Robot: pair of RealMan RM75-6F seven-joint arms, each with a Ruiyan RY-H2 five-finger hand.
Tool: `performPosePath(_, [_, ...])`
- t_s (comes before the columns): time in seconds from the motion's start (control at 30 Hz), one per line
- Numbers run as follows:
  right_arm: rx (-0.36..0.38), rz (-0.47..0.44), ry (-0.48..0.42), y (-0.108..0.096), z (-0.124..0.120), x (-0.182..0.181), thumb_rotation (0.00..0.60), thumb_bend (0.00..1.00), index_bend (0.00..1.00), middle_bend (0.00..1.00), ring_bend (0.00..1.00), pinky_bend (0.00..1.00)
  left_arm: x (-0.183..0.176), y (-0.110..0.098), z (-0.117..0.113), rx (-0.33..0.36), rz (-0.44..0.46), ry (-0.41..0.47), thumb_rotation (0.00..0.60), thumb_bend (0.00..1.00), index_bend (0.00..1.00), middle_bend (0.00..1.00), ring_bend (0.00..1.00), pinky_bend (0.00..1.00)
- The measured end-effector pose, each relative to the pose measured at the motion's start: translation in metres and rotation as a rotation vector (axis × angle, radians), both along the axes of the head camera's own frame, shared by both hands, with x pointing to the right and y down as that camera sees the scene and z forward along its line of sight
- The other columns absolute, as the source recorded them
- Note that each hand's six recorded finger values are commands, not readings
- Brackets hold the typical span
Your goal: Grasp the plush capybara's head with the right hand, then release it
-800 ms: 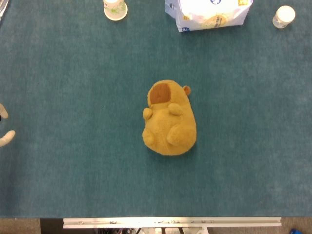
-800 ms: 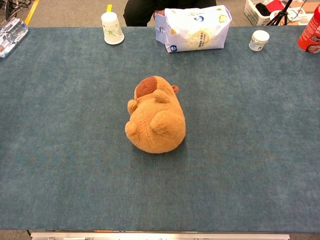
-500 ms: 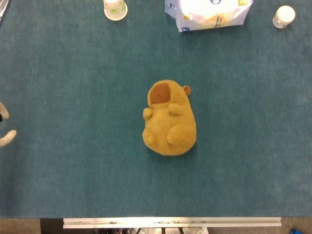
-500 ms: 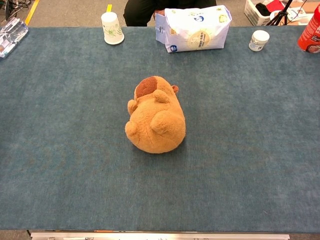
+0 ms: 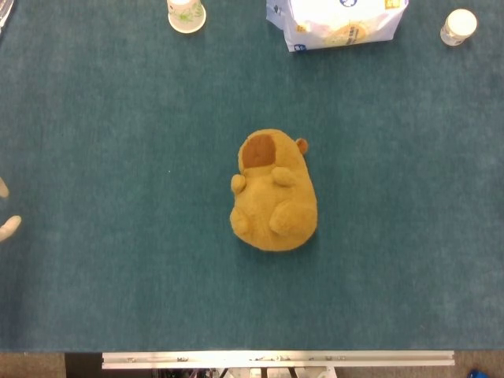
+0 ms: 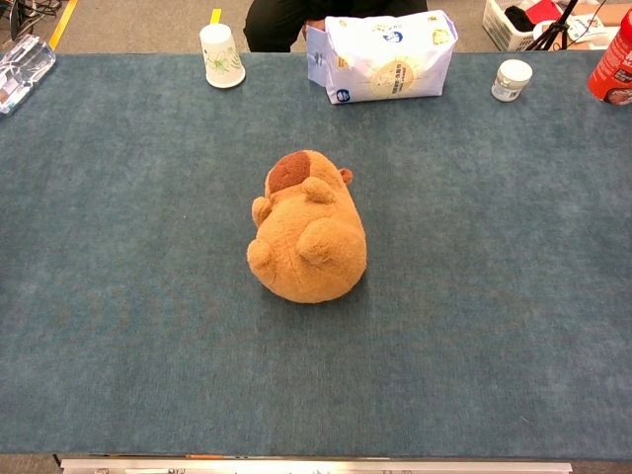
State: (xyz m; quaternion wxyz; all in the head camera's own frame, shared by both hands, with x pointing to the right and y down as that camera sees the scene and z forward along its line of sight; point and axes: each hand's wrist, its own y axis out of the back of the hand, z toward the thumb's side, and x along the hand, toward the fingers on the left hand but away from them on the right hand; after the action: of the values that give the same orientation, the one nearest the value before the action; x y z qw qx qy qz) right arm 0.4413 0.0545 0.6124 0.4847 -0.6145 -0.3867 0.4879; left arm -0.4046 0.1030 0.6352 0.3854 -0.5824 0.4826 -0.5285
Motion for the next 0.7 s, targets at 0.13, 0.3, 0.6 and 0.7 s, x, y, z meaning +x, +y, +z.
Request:
performPosePath(0.13, [-0.018,-0.088,0.004,-0.008,0.002,-0.026,0.6,0.06,0.44,0.4,0.35,0.52,-0.002,0.0,-0.001,0.008,-0.002,0.008,0.6,0.1,0.55,0.6,0.47,0.62])
performPosePath(0.3, [-0.049,-0.208,0.016,-0.02,0.009,-0.063,0.6,0.0,0.32,0.39,0.33,0.46,-0.005,0.003,-0.001,0.009,-0.009,0.006,0.6,0.1,0.55,0.6,0.47,0.62])
performPosePath(0.6, [-0.081,-0.389,0.028,-0.042,0.02,-0.129,0.6,0.0,0.22,0.48,0.4,0.56,-0.009,0.01,-0.004,0.014,-0.031,-0.003,0.6,0.1,0.55,0.6,0.47,0.62])
performPosePath(0.7, [-0.094,-0.435,0.02,-0.049,0.022,-0.149,0.6,0.0,0.22,0.6,0.52,0.65,-0.01,0.011,-0.005,0.017,-0.034,-0.004,0.6,0.1,0.55,0.6,0.47,0.62])
